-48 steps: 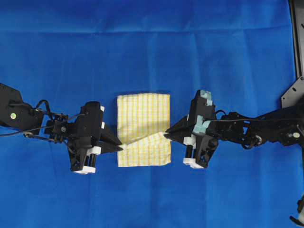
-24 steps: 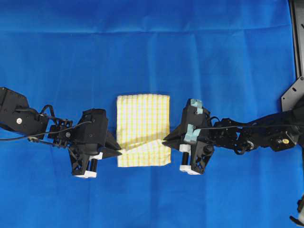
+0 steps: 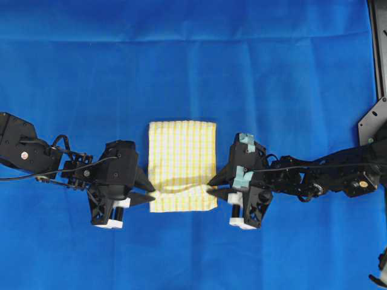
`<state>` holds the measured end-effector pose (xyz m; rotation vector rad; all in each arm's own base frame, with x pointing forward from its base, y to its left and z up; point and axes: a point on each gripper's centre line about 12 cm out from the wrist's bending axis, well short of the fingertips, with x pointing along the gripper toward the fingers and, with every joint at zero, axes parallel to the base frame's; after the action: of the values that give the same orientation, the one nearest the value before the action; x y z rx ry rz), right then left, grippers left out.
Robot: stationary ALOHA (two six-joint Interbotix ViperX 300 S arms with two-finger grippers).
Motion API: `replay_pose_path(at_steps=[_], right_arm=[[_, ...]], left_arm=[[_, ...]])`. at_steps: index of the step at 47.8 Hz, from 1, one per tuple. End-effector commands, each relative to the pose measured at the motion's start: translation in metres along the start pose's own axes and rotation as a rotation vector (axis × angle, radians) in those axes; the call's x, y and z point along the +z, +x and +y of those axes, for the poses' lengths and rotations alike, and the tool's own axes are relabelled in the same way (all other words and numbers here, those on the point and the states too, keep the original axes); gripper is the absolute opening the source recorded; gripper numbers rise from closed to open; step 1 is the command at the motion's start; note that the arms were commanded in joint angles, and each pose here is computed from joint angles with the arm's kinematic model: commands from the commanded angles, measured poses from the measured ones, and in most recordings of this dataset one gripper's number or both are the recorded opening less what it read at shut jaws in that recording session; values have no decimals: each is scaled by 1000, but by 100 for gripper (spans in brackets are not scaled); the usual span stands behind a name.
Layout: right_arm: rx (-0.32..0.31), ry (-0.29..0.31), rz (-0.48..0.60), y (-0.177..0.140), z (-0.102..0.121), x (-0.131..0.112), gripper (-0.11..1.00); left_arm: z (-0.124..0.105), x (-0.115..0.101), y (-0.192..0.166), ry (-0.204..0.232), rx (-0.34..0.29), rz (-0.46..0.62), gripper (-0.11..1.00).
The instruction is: Fold the yellow towel.
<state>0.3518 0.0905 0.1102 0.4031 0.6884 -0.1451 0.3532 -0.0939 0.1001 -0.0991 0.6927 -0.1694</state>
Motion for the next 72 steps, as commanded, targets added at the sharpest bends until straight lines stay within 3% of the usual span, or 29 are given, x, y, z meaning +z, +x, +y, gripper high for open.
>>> replay_pose_path(at_steps=[1,5,8,16,26,44,58,72], right_arm=[[25,0,-25,-3,9,8,41],[32,-11,-33,-8,10,11,67],[39,-21,-48,-14,9,14,80],[71,-53,-129,-49,5,28,72],[98,-94,-247,-102,-13,39,72],[172,-131,-426,-178,-46,29,72],[198,-162,-499,-201,-68,8,71],[153,-165,-477,-195,-89,-18,71]], left_arm=[[-5,14,-7,13,-12,-34,27],[-5,17,-16,15,-12,-15,37],[-7,21,-25,17,-13,-4,40],[-9,32,-50,19,-18,-2,40],[-7,39,-91,17,-27,-72,40],[6,19,-158,3,-30,-235,39],[22,-7,-193,53,13,-329,39],[30,-38,-209,46,31,-380,35]])
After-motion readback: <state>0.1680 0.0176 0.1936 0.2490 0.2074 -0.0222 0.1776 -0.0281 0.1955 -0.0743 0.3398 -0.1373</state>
